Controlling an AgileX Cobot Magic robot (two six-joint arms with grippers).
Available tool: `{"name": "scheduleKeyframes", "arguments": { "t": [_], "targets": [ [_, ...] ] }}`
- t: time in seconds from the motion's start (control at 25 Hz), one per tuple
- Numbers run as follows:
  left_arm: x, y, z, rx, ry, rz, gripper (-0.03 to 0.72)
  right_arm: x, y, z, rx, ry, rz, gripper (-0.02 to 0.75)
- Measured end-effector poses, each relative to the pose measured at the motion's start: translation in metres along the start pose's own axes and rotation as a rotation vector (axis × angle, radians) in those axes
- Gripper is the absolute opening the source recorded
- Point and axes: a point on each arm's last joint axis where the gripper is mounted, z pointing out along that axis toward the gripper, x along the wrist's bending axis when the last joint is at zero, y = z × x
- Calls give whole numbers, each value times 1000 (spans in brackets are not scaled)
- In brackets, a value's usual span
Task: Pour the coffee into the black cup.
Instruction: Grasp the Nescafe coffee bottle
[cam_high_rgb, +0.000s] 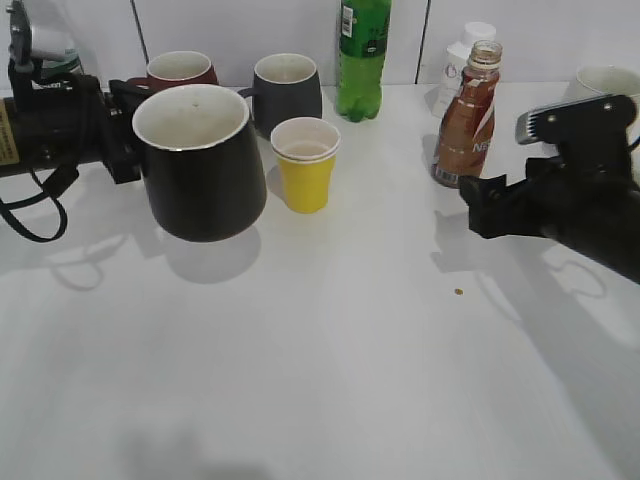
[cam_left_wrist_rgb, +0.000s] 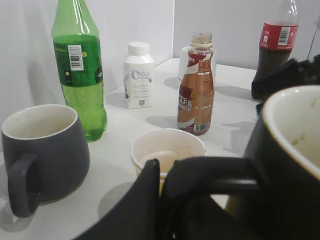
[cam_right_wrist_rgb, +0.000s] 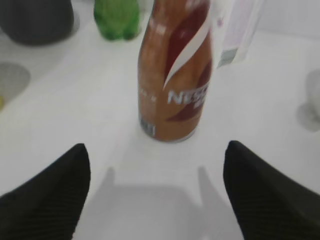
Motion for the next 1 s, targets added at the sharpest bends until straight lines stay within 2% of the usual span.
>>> {"name": "scheduleKeyframes", "arguments": {
  "t": [0.16,0.4,0.6,0.76,1.0],
  "targets": [
    [1,-1,0,8,6,0,42,2,-8,23,6,0,-5,664],
    [1,-1,0,9,9,-1,42,4,-9,59,-52,-8,-3,664],
    [1,-1,0,8,11,-2,42,-1,-9,84,-72,-72,57,664],
    [1,-1,0,7,13,-3,42,-1,-7,102,-98,-89,75,663],
    [1,-1,0,7,13,-3,42,0,-2,120,-130,-90,79,630]
  ]
}}
